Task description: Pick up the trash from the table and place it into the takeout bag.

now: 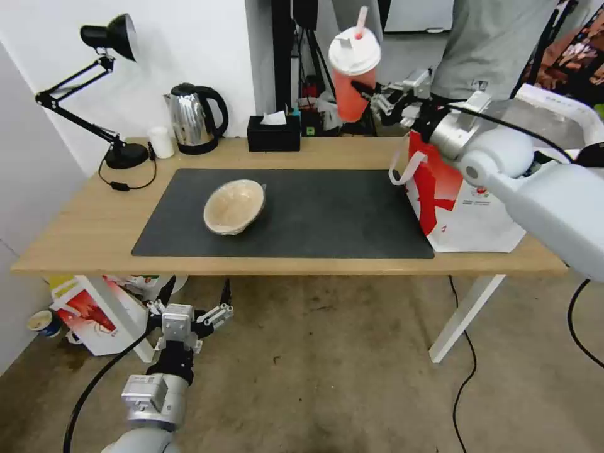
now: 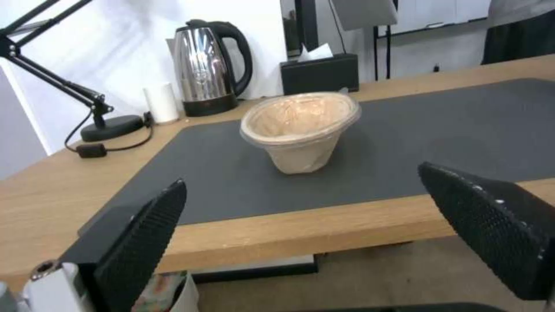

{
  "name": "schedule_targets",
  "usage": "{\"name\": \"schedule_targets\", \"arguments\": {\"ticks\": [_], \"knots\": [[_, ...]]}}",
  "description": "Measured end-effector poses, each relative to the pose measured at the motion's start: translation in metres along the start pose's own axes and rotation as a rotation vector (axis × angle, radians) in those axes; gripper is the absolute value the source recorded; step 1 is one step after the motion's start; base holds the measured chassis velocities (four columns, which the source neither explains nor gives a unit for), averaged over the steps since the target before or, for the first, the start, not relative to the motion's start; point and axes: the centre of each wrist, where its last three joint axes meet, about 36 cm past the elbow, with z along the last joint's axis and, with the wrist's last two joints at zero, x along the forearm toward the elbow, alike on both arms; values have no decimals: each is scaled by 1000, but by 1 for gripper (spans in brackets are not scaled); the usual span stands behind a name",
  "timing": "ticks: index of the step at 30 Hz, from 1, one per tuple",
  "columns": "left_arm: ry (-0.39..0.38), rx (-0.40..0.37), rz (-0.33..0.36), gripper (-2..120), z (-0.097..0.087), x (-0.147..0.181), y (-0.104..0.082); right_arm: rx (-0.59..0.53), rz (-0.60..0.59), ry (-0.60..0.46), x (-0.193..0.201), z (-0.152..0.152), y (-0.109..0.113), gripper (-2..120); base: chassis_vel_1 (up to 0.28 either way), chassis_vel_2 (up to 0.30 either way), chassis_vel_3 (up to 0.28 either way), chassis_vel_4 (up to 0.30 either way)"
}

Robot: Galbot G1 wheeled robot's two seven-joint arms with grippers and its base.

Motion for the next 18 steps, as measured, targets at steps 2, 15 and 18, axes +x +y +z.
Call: {"name": "schedule_targets", "arguments": {"ticks": [2,15,18], "knots": [[0,0,0,100,0,0,0,2,11,-4,2,-2,-4,3,0,0,0,0],[0,0,0,100,0,0,0,7,113,-20,36,-5,-35,3,0,0,0,0],[0,0,0,100,0,0,0,12,138,-17,46,-4,-42,3,0,0,0,0]]}}
